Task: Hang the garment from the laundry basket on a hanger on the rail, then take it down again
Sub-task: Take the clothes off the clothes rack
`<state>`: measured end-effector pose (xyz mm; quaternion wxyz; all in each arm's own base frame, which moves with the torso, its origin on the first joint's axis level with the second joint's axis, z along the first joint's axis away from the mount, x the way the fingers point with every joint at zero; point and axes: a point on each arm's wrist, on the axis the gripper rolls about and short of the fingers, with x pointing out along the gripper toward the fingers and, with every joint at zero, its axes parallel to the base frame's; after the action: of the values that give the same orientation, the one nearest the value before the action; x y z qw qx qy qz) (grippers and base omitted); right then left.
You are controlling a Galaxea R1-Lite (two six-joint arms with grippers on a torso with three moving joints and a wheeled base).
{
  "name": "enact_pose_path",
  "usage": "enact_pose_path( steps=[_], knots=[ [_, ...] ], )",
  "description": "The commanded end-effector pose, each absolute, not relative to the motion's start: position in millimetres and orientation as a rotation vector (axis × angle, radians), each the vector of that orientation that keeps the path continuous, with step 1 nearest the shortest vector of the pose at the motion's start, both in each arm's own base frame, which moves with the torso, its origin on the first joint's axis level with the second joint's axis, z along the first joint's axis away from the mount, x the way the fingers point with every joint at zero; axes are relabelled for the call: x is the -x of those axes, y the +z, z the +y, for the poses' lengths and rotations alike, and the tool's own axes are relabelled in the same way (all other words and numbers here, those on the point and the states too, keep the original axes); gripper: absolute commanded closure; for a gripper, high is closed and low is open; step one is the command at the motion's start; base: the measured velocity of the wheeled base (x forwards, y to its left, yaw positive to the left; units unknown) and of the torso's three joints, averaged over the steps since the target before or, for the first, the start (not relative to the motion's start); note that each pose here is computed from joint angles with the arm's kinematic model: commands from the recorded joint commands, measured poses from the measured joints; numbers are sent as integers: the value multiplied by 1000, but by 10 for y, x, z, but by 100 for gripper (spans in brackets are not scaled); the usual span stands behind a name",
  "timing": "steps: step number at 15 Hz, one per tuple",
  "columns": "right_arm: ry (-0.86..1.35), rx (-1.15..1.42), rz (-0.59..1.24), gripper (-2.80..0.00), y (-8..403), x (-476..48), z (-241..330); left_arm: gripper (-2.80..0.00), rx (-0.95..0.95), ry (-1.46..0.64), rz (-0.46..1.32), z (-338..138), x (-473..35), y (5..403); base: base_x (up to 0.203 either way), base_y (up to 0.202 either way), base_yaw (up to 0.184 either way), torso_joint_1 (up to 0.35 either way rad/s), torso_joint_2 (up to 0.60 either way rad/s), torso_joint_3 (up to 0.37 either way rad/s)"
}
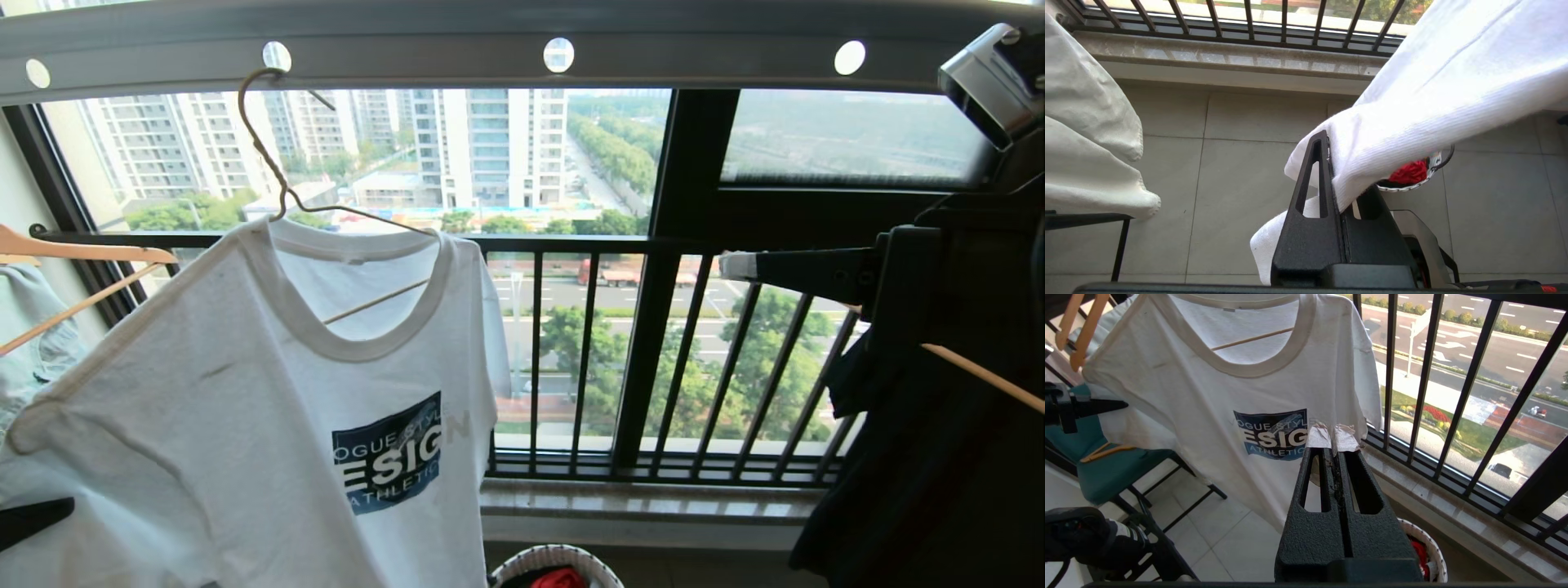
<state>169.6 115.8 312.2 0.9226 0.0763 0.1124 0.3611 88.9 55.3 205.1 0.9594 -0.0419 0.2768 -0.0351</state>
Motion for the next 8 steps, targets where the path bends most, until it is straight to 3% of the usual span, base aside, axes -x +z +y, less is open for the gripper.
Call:
enact_pose_path(
  steps=[1, 8],
  knots=[
    [745, -154, 248, 0, 3094, -1750, 1206, 0, 107, -59, 576, 692, -1024, 2112, 0, 0, 0, 0, 0, 0],
    [743, -153, 254, 0, 3082, -1776, 1223, 0, 239, 44, 653, 1197, -1288, 2038, 0, 0, 0, 0, 0, 0]
  ],
)
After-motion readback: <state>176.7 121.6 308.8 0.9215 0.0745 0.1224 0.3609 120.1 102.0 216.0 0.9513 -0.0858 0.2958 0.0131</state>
